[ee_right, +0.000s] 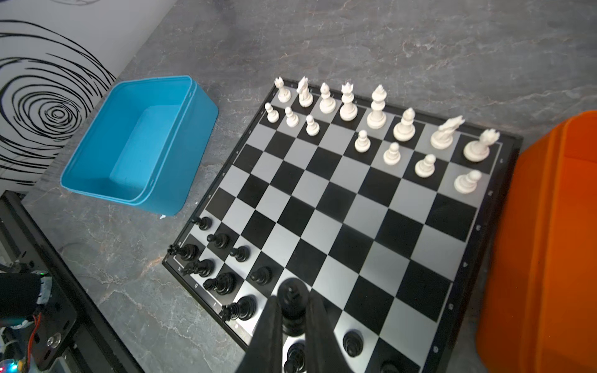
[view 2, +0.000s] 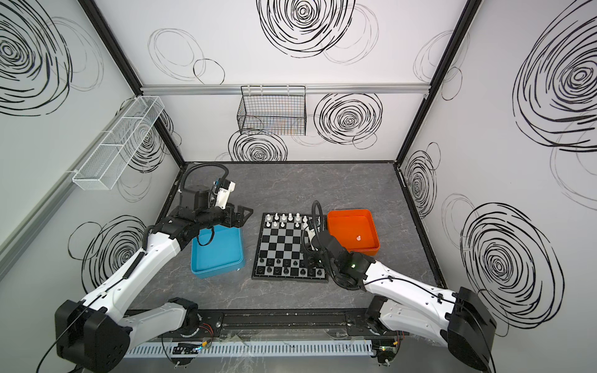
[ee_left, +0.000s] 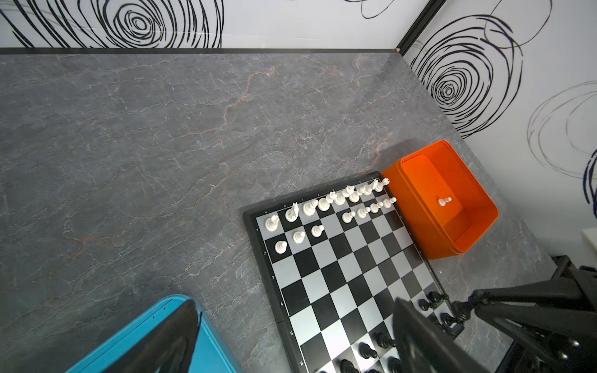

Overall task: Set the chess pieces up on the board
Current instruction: 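Move the black king with the right gripper over the near black back row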

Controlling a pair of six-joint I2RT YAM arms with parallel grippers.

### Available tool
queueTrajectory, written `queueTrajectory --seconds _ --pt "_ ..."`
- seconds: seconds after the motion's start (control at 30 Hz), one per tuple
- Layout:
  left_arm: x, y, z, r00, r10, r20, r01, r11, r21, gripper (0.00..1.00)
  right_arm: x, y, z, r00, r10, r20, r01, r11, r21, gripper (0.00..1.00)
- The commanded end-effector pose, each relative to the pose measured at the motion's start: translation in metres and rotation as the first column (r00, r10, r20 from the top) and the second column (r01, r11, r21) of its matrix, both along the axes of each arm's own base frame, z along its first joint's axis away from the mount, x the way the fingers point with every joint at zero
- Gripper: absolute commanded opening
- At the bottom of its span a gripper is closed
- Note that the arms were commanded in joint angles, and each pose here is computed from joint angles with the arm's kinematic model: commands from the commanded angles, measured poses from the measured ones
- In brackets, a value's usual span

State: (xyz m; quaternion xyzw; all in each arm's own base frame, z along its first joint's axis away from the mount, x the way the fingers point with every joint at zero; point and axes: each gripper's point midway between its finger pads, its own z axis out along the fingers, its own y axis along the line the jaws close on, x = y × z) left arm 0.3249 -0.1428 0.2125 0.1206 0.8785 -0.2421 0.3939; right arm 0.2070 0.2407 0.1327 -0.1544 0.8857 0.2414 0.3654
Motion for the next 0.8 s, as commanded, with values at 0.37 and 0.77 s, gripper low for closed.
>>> queueTrajectory --seconds 0.37,0.77 --pt "0.0 0.003 -0.005 0.999 0.013 0.051 -0.013 1.0 -0.016 0.96 -0.019 0.011 -0.01 0.994 -0.092 0.059 0.089 0.995 0.055 0.14" --pt "-0.002 0.002 -0.018 0.999 0.006 0.041 -0.005 1.0 -0.018 0.96 -0.037 0.021 -0.034 0.994 -0.09 0.057 0.088 0.995 0.038 0.14"
